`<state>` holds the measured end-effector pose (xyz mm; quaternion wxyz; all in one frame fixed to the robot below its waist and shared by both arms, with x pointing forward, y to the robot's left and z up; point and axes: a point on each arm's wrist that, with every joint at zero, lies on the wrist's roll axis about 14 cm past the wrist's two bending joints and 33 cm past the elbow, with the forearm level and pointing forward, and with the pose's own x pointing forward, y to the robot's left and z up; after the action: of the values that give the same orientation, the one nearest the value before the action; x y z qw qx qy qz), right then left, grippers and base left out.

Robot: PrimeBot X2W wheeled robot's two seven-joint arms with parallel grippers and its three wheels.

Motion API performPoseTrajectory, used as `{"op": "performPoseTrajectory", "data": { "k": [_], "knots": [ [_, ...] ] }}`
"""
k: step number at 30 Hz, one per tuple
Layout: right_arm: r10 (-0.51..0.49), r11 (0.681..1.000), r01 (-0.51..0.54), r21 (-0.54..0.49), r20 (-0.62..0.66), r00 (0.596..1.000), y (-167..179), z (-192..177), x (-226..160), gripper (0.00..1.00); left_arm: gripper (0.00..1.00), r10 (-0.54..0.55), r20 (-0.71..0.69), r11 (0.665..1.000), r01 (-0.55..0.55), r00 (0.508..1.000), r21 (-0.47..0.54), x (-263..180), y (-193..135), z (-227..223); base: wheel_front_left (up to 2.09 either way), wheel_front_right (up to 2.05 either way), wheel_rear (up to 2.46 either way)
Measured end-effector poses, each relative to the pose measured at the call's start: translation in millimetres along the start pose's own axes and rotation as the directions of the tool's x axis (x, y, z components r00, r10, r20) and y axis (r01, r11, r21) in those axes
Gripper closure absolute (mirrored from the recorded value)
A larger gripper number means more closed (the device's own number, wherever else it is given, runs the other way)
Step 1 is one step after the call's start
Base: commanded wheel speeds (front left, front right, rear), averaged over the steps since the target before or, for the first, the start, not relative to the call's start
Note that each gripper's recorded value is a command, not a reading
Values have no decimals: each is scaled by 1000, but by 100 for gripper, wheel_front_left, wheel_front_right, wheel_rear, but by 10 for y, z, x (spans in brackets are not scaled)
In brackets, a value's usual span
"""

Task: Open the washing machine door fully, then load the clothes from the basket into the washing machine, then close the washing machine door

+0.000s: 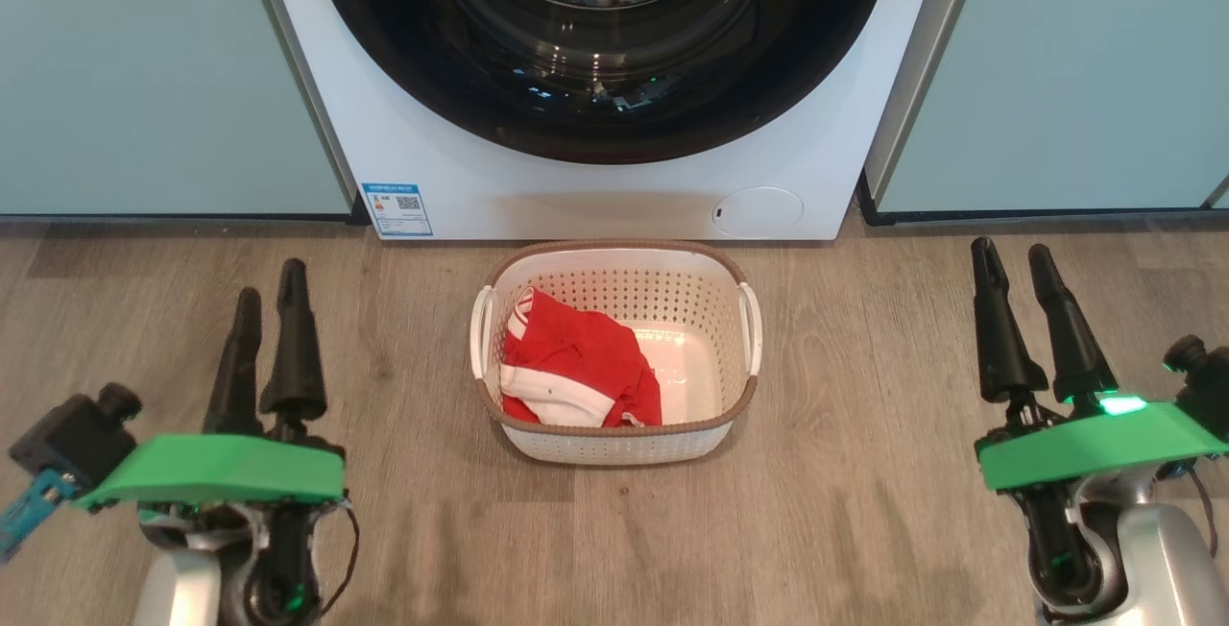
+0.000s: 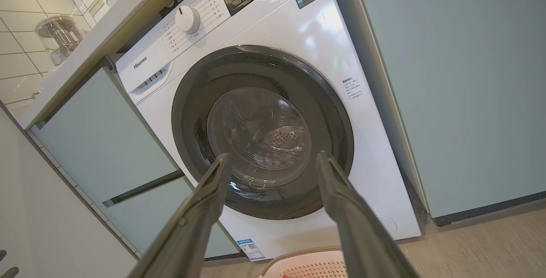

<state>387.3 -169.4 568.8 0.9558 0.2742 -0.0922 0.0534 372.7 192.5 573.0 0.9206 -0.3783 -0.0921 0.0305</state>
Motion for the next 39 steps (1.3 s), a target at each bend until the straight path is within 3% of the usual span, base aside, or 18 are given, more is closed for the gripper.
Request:
{"op": "performPoseTrajectory", "data": {
  "k": [8,19,31,39],
  "knots": [
    [18,997,-17,-72,9,1000,46,14,-2,0,0,-69,2,992,68,998,111,-16,-205,-48,0,0,0],
    [9,991,-10,-136,-8,1000,2,-79,-40,0,0,-151,-15,954,150,988,260,-80,-422,-177,0,0,0],
    [-3,977,-15,-215,-86,996,-51,-304,-84,0,0,-158,-110,889,190,981,417,-202,-333,-517,0,0,0],
    [-14,952,-33,-303,-152,988,-88,-437,-114,0,0,-188,-143,817,236,972,527,-243,-369,-648,0,0,0]
  ]
}}
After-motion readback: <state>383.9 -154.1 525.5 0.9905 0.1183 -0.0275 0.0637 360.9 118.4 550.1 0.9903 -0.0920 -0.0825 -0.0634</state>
